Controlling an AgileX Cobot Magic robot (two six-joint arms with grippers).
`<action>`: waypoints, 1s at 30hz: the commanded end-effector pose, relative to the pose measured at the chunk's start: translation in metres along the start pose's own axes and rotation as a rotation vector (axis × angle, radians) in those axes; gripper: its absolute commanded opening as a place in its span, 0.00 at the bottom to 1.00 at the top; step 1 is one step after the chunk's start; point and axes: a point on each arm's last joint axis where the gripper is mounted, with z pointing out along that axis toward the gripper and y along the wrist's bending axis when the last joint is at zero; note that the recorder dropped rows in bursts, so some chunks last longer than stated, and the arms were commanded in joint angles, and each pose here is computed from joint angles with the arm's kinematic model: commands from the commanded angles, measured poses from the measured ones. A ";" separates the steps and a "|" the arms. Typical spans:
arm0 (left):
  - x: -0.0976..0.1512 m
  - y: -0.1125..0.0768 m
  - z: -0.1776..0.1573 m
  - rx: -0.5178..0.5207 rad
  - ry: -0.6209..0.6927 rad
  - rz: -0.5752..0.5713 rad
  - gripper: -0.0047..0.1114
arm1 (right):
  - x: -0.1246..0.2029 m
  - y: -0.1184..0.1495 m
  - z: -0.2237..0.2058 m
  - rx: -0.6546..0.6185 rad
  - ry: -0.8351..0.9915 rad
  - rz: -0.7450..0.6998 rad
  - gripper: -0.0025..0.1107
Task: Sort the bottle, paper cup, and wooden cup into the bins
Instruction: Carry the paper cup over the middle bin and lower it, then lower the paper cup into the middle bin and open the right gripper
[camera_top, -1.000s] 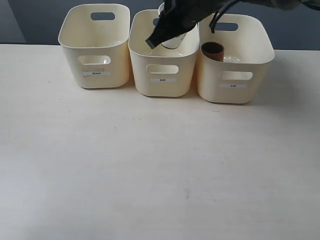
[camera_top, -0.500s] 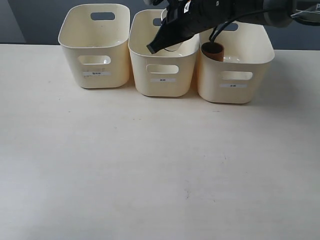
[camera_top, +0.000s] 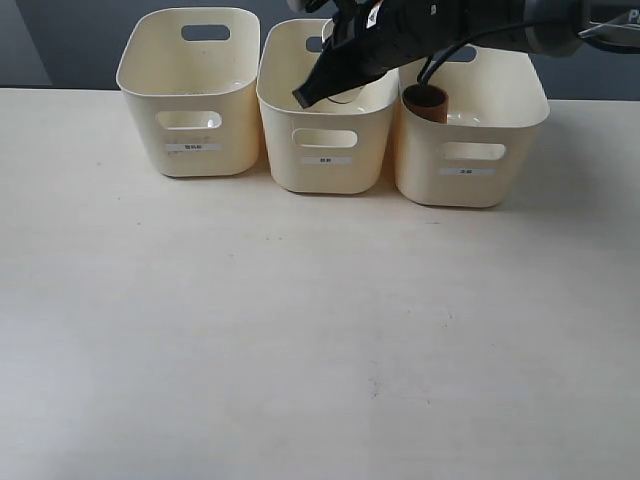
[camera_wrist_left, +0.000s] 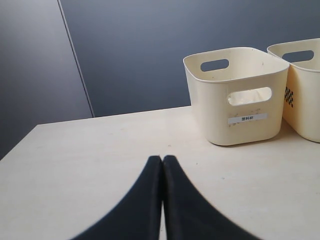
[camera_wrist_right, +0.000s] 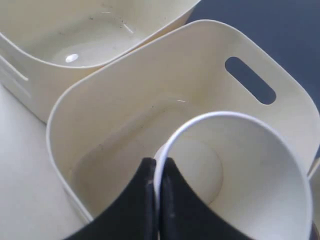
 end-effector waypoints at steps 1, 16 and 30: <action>0.000 0.000 0.000 -0.002 -0.010 -0.001 0.04 | -0.001 -0.003 -0.001 0.009 -0.012 0.008 0.02; 0.000 0.000 0.000 -0.002 -0.010 -0.001 0.04 | 0.011 0.001 0.018 0.003 0.013 0.008 0.02; 0.000 0.000 0.000 -0.002 -0.010 -0.001 0.04 | 0.022 0.005 0.037 0.010 0.010 0.003 0.02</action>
